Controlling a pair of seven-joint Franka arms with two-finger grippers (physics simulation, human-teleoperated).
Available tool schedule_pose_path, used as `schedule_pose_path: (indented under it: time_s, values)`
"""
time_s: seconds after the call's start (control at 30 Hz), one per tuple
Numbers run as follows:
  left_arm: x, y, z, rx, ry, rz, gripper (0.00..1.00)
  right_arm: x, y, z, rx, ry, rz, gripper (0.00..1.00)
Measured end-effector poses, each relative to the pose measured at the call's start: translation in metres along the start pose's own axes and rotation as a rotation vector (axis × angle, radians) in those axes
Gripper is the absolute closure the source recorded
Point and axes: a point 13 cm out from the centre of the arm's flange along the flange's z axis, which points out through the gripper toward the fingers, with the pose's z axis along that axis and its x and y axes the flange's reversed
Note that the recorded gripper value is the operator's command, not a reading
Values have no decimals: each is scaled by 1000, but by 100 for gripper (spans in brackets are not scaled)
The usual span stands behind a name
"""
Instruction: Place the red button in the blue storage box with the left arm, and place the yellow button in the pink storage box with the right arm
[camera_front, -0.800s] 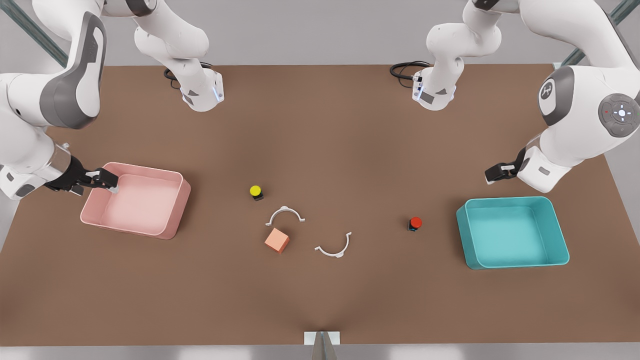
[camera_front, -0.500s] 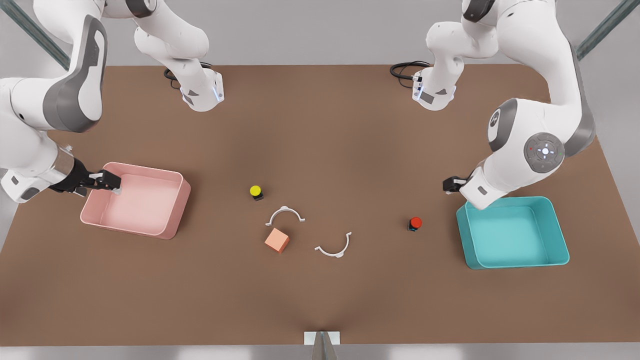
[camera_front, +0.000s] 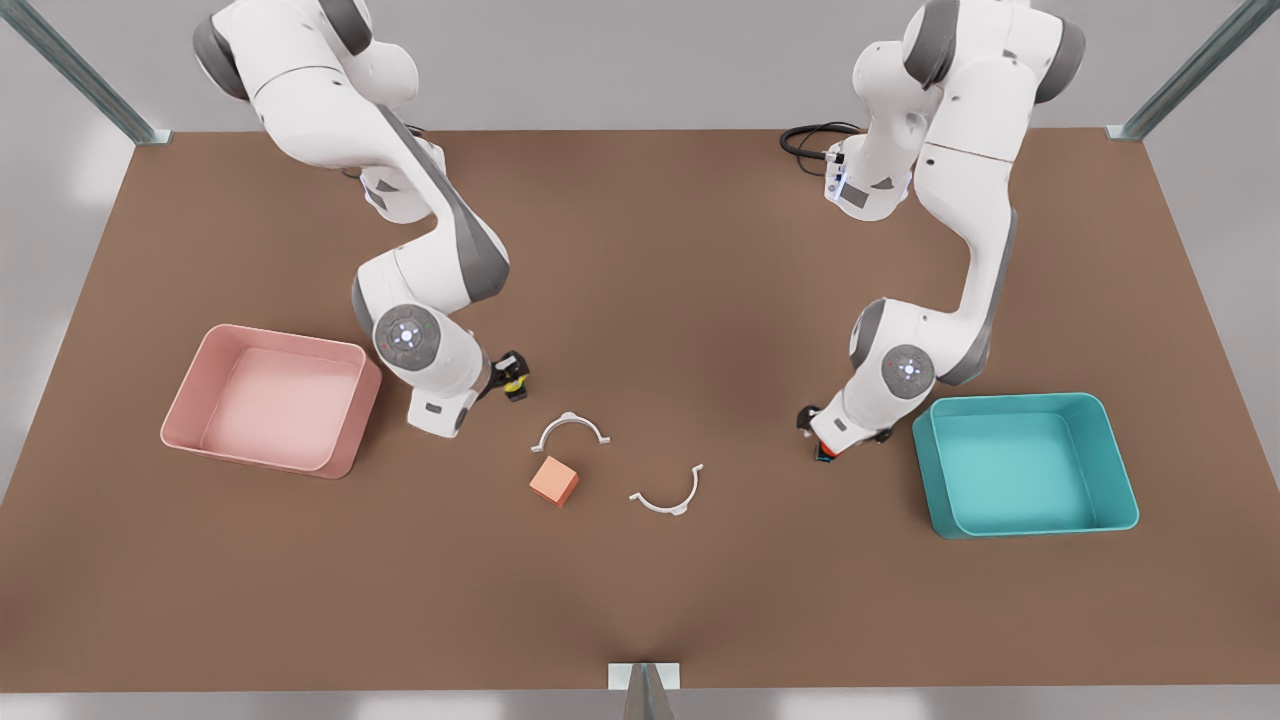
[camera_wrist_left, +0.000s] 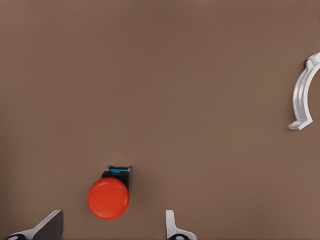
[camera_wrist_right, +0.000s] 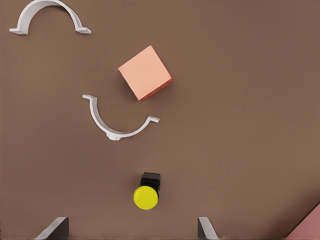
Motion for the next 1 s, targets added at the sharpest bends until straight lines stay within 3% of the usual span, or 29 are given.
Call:
schedule_pose_path:
  time_s: [0.17,0.4,0.47,0.67,0.83,1.0]
  values:
    - [-14,8,20,4,-62,-6,0,27,21,48,10,38,47,4]
    - [6,13,52,0,-42,-3,0,19,22,89,-1,31,135,2]
    - [8,13,56,0,-40,-1,22,23,23,99,0,40,156,2]
    - [5,13,55,0,-51,5,35,34,22,121,3,62,208,2]
    - [1,13,52,0,-60,7,36,42,14,141,2,77,250,2]
    - [-4,13,49,-1,-71,7,52,55,4,162,3,81,279,2]
